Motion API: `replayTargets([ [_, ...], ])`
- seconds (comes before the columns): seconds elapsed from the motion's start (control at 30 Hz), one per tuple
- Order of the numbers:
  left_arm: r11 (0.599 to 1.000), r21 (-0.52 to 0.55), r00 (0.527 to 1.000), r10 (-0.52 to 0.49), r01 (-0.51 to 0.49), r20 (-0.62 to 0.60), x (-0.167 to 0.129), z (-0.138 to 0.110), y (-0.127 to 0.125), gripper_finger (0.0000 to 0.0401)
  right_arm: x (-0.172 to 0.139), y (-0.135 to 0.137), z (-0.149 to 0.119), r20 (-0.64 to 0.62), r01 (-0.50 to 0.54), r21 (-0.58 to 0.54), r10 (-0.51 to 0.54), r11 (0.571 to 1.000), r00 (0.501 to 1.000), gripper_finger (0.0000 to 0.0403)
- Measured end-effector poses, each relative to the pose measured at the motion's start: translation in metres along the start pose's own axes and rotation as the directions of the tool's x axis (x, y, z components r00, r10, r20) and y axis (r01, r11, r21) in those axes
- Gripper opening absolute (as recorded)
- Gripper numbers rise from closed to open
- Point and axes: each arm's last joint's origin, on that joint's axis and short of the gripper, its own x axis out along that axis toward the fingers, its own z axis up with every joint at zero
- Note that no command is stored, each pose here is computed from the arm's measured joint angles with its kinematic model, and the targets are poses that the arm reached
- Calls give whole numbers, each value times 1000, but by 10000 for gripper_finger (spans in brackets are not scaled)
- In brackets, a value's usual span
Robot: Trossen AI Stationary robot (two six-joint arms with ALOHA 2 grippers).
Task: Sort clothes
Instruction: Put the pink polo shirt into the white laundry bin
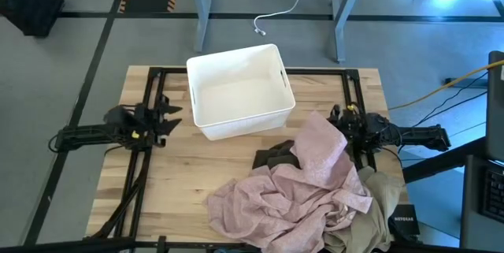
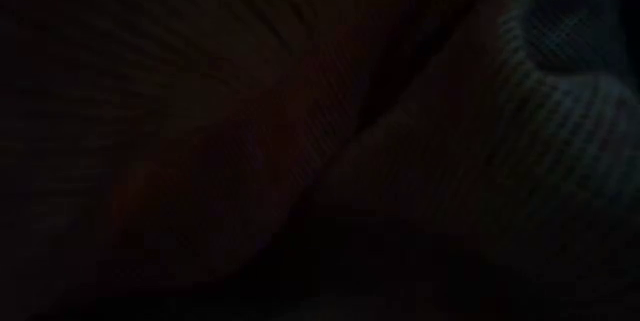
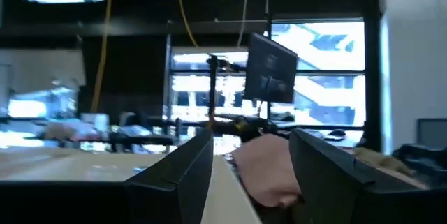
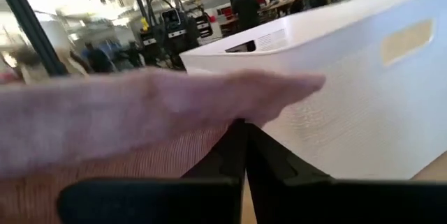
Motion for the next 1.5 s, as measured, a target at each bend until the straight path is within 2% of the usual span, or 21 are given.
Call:
replayTargets([
  [0.13, 987, 28, 985, 159, -161, 60, -1, 6, 5, 184, 0, 1, 6, 78, 30, 5, -31, 1000, 996, 17],
  [0.23, 963, 102, 967, 240, -248, 89, -1, 9, 7, 184, -2, 5, 21, 188, -4, -58, 15, 998, 982, 17],
  [0.37, 957, 114, 953, 244, -267, 182, -2, 19, 7, 184, -10, 16, 57, 314, 3, -128, 38, 992, 949, 17],
  [0.5, 941, 160, 926, 246, -299, 286, -4, 32, 8, 184, -10, 27, 91, 310, 48, -202, 17, 978, 951, 30],
  [0.63, 899, 270, 908, 246, -344, 339, -4, 50, 8, 184, 4, 42, 126, 240, 57, -234, 0, 971, 971, 72],
  [0.77, 867, 321, 885, 241, -381, 398, -2, 73, 8, 184, 26, 61, 163, 118, 1, -287, 34, 958, 992, 126],
  [0.87, 869, 329, 877, 208, -370, 434, 2, 87, 7, 184, 45, 75, 189, 0, -55, -307, 57, 950, 998, 161],
  [0.97, 885, 365, 916, 145, -289, 374, 14, 85, 4, 184, 68, 88, 206, -160, -135, -287, 91, 948, 983, 185],
  [1.03, 880, 413, 947, 111, -234, 301, 22, 77, 3, 184, 84, 95, 211, -267, -169, -235, 104, 957, 958, 193],
  [1.1, 868, 444, 957, 105, -220, 270, 30, 77, 2, 184, 100, 107, 209, -378, -208, -190, 124, 959, 917, 197],
  [1.2, 915, 383, 979, 53, -126, 194, 39, 76, 0, 184, 122, 128, 198, -525, -256, -144, 145, 956, 838, 197],
  [1.33, 955, 296, 997, -5, -18, 78, 47, 66, -3, 184, 148, 167, 167, -670, -291, -94, 156, 952, 726, 198],
  [1.43, 958, 287, 998, -10, -6, 55, 51, 62, -4, 184, 159, 193, 138, -749, -286, -93, 122, 954, 651, 198],
  [1.5, 955, 296, 998, -10, -9, 61, 52, 62, -4, 184, 162, 207, 119, -810, -272, -85, 93, 959, 579, 198],
])
